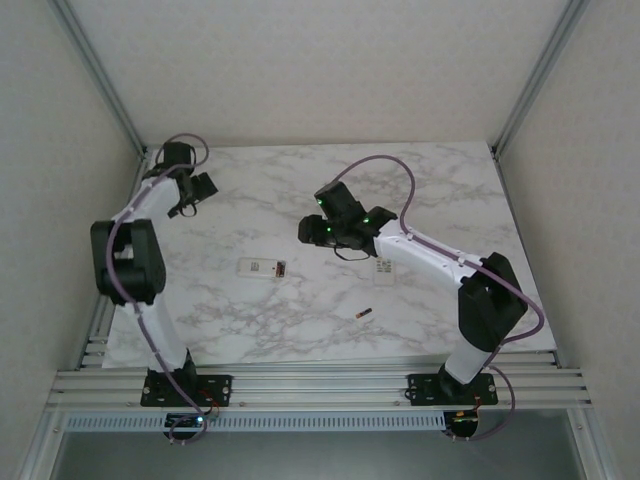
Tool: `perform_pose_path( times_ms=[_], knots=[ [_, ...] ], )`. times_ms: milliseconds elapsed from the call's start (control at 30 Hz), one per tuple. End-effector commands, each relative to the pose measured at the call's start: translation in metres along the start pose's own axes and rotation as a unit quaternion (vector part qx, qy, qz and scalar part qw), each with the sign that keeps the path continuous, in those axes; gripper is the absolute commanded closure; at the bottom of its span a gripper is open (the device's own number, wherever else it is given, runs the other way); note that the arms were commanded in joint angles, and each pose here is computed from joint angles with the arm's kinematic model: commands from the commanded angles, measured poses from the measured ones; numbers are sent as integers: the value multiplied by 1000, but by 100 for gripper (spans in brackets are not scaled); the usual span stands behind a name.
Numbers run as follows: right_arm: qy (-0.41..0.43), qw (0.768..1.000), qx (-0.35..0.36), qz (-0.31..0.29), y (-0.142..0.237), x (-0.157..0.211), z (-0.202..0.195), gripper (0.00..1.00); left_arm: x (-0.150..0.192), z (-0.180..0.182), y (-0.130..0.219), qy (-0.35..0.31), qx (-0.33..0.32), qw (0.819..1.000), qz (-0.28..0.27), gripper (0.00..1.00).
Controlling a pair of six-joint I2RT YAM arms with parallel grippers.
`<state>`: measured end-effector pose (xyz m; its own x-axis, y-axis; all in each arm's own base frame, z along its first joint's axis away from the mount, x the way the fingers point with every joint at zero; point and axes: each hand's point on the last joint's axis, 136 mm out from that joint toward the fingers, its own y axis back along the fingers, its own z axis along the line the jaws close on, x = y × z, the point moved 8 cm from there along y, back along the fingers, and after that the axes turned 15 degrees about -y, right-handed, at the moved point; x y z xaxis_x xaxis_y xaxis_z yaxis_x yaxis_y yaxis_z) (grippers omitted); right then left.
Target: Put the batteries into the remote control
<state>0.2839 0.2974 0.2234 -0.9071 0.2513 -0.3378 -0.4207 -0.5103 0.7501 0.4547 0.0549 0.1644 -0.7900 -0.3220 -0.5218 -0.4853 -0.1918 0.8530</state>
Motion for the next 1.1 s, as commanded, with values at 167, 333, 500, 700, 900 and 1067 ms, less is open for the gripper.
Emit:
perform_pose_path(
  times_ms=[167, 333, 500, 700, 900, 1067],
  knots=[
    [19, 1000, 7, 13, 15, -5, -10, 50, -17, 2, -66, -83, -97, 988, 88, 7],
    [16, 1000, 5, 14, 17, -7, -11, 50, -6, 8, -92, -108, -144, 975, 130, 9],
    [16, 1000, 6, 13, 19, -7, -12, 50, 7, 5, -100, -101, -117, 977, 147, 26],
    [3, 1000, 5, 7, 25, -7, -13, 50, 14, -6, -85, -71, -41, 986, 144, 45],
    [-11, 1000, 2, 0, 36, -7, -13, 50, 26, -10, -58, -60, 5, 990, 130, 59],
    [-26, 1000, -3, -7, 46, -3, -16, 50, 46, -14, -47, -70, 15, 988, 135, 66]
  ],
)
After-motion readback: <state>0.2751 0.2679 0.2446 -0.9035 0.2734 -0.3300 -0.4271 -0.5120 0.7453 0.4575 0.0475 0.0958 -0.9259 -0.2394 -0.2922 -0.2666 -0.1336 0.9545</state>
